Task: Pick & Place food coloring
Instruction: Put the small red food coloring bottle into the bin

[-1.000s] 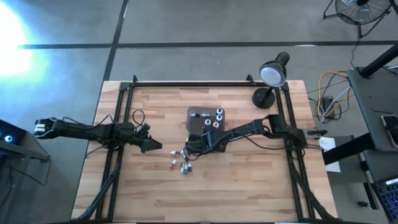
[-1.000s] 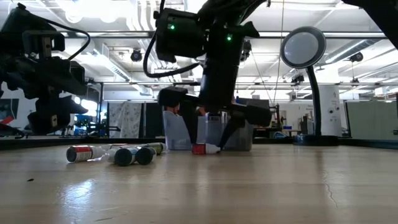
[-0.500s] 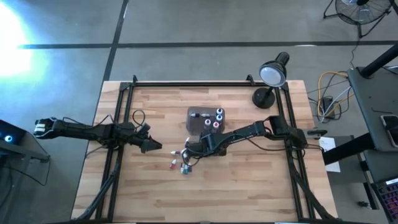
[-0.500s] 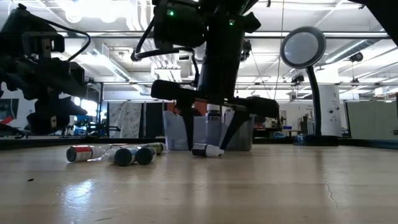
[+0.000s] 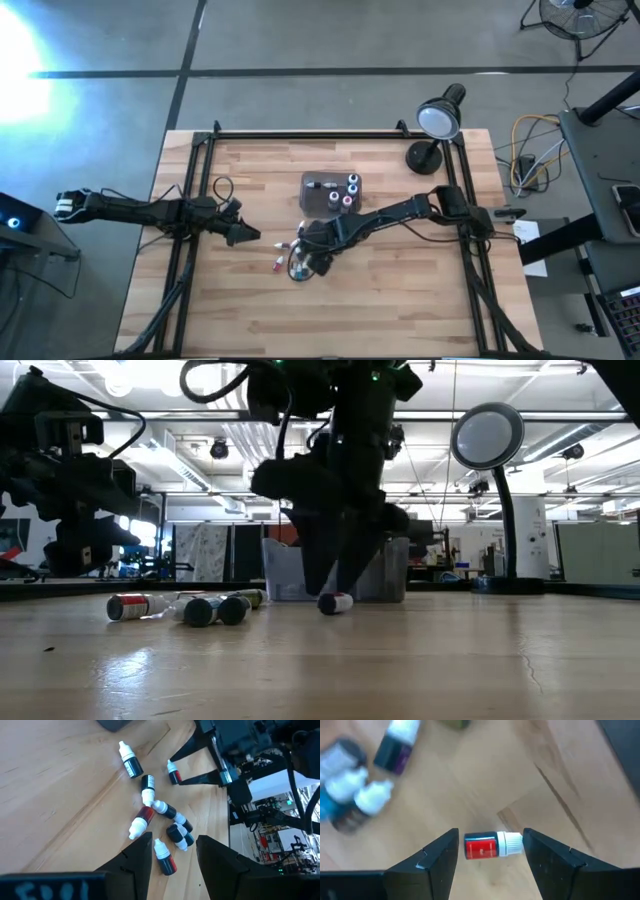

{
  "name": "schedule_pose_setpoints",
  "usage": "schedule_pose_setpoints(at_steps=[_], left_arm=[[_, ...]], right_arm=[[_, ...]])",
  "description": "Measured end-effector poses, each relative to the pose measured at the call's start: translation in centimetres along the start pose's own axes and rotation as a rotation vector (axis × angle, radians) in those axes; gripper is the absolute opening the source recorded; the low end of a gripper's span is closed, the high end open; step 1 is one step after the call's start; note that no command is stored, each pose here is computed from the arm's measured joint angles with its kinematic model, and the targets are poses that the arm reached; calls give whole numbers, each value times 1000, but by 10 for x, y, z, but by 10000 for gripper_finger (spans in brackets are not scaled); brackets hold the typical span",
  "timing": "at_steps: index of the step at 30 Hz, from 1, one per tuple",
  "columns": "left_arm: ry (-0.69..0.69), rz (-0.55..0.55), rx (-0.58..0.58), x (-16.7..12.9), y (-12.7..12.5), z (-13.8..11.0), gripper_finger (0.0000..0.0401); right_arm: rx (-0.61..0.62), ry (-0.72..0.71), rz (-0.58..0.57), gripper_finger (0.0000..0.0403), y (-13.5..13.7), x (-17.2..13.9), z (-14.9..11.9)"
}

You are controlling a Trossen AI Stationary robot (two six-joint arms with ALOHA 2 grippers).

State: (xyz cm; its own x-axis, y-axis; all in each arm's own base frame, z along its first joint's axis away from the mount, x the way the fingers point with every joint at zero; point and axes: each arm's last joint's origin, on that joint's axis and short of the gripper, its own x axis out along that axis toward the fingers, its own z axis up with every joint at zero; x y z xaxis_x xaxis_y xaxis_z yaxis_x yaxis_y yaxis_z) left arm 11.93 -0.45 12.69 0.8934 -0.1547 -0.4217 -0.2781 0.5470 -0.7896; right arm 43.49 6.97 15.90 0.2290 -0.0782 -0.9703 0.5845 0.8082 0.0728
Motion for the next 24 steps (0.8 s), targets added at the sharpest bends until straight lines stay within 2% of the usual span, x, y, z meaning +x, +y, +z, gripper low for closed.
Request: schedule_pose_setpoints(at_steps=[3, 6, 8, 10, 16, 19, 21, 24], left_arm=[[0, 1, -4, 0, 0, 0, 131], [1, 2, -6, 0, 0, 0, 131], [0, 1, -11, 0, 0, 0, 131], [1, 2, -16, 0, 0, 0, 131], [1, 2, -17, 0, 0, 0, 131], [1, 2, -6, 0, 0, 0, 131], [1, 2, 2, 0, 0, 0, 131], [1, 2, 17, 0, 0, 0, 131]], right_arm=[[-154, 1, 0, 215, 0, 0, 0], [-360, 25, -2, 215, -1, 0, -2], [-414, 52, -13, 215, -3, -1, -4], [-313, 86, -23, 215, -6, -4, -2], [160, 16, 12, 215, -12, -25, 10], [374, 42, 39, 215, -10, -28, 9], [453, 74, 47, 215, -10, -22, 8], [494, 74, 76, 215, -7, -8, 11]])
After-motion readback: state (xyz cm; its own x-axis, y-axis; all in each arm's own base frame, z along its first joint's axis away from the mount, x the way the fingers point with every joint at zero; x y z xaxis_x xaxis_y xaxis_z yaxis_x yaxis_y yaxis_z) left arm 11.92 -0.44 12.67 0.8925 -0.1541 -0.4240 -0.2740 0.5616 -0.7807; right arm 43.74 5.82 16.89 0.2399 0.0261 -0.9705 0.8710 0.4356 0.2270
